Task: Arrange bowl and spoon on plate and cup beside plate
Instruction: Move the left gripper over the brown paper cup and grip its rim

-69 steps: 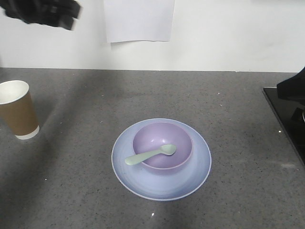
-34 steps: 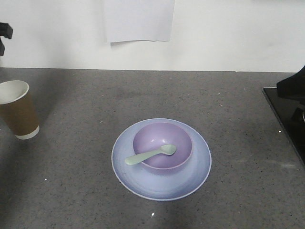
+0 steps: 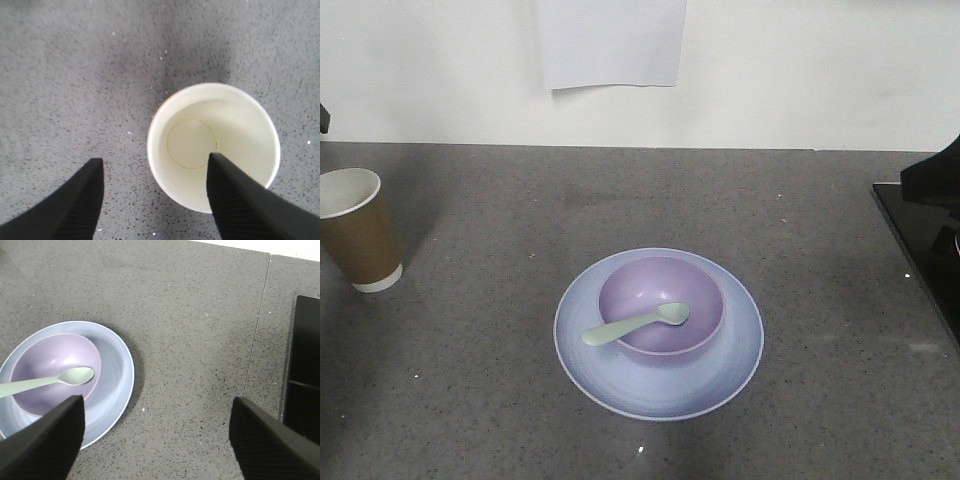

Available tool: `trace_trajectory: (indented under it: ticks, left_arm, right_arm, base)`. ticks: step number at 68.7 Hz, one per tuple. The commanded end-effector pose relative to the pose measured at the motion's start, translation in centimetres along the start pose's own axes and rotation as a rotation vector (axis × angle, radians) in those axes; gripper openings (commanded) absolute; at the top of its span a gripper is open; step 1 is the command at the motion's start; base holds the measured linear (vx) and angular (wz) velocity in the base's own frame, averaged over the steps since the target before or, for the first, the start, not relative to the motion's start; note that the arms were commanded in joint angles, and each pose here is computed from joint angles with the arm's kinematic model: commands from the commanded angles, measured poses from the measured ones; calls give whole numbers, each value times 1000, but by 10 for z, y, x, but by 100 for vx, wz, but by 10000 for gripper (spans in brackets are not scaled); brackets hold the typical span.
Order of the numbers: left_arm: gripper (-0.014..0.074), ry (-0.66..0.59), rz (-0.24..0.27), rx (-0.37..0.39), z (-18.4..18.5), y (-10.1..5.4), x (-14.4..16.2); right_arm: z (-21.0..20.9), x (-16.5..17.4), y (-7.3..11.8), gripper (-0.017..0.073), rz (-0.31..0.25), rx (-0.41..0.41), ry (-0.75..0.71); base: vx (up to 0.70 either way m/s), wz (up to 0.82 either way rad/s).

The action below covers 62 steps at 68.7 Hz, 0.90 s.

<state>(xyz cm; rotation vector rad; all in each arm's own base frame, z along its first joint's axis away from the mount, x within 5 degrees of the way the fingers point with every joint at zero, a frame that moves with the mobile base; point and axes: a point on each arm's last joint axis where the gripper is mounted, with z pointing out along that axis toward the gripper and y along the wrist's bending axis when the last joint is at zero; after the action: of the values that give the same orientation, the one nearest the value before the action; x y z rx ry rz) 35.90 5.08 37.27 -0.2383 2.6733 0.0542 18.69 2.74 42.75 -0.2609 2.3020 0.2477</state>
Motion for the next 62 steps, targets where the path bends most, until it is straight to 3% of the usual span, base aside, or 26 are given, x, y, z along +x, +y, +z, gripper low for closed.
trace_trajectory:
  ticks: [1,62]
  left_arm:
    - [440,-101,-13,11,-20,0,-1]
    - [419,3,-16,17,41,-2,-5]
  right_arm:
    - [-11,-9,1,580,-6,11,-100]
    - [-11,-9,1,580,-7,11,-100]
  base:
    - [0,0]
    - [0,0]
